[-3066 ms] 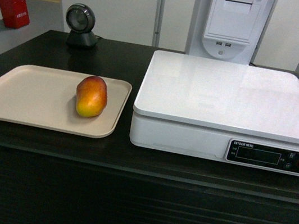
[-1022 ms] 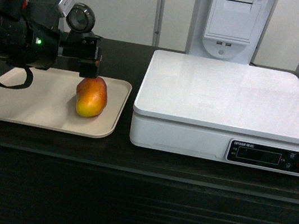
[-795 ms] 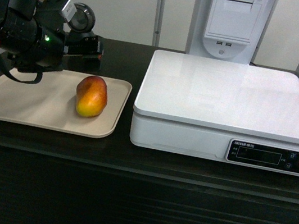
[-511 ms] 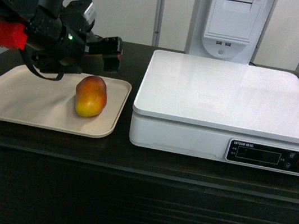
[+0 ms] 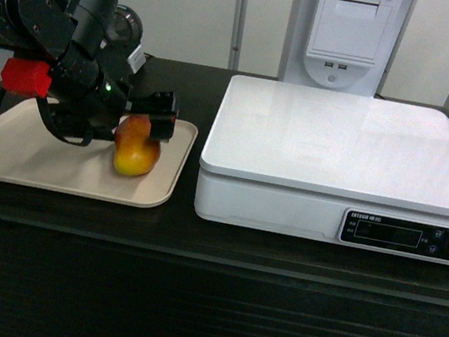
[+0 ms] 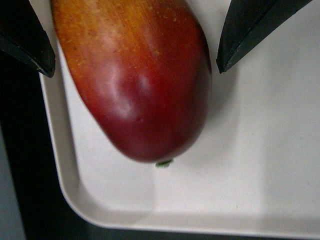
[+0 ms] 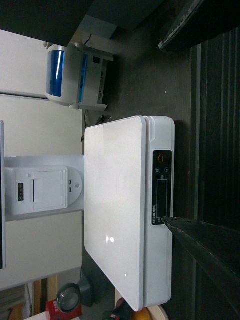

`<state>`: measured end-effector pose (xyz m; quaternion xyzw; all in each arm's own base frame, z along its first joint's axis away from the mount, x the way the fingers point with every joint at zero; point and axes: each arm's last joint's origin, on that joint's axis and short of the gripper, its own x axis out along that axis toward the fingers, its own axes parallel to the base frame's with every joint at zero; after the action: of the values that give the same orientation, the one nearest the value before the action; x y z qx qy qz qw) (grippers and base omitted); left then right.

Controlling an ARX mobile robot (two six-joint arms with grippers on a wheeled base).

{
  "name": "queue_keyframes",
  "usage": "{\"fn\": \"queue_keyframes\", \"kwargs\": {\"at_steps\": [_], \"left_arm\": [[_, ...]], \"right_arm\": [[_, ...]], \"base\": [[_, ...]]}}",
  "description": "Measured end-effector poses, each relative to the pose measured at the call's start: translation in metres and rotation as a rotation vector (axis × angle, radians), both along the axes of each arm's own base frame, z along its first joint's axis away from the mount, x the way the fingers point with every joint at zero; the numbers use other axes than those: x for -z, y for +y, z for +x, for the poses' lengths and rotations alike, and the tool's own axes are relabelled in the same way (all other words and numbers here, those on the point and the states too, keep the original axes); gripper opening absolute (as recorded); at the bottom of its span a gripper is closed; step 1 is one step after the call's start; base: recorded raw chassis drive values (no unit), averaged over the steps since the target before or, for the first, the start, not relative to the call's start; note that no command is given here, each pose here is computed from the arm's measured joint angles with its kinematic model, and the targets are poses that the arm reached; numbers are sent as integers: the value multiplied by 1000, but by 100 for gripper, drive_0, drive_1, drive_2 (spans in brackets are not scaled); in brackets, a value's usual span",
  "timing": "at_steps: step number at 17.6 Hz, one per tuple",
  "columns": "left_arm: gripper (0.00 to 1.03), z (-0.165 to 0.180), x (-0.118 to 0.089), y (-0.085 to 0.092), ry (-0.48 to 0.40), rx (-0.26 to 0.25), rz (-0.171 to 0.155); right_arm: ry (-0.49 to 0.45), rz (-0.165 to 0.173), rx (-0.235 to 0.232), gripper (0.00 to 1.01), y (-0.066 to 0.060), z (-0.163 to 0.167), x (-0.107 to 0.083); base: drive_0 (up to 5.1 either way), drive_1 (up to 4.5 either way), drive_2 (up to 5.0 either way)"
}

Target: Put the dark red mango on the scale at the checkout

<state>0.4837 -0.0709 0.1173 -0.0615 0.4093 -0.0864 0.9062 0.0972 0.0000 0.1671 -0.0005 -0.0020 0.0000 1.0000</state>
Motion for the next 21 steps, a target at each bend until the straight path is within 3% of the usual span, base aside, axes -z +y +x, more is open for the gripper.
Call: {"fn": "queue_keyframes", "kwargs": {"at_steps": [5, 7, 8, 12, 13, 15, 17, 18, 21], "left_arm": [[96, 0, 9, -1, 8, 18, 23], [77, 1, 9, -2, -8, 29, 30], [73, 1, 10, -2, -16, 33, 31], [70, -9, 5, -4, -47, 56, 76], [70, -12, -2, -6, -82, 68, 115], [70, -21, -22, -11, -132, 95, 139], [70, -28, -49, -22, -201, 118, 136], [70, -34, -69, -33, -254, 141, 127], [70, -43, -101, -69, -337, 212, 101]], "right_arm": [[0, 0, 0, 98, 0, 0, 0], [0, 0, 0, 98, 0, 0, 0], [0, 0, 0, 98, 0, 0, 0], [0, 0, 0, 98, 0, 0, 0], [0, 0, 0, 98, 0, 0, 0], [0, 0, 0, 98, 0, 0, 0], [0, 0, 0, 98, 0, 0, 0], [0, 0, 0, 98, 0, 0, 0], [0, 0, 0, 98, 0, 0, 0]], "base": [[0, 0, 0], [0, 0, 0], [0, 0, 0], [0, 0, 0], [0, 0, 0], [0, 0, 0], [0, 0, 0], [0, 0, 0], [0, 0, 0]]}}
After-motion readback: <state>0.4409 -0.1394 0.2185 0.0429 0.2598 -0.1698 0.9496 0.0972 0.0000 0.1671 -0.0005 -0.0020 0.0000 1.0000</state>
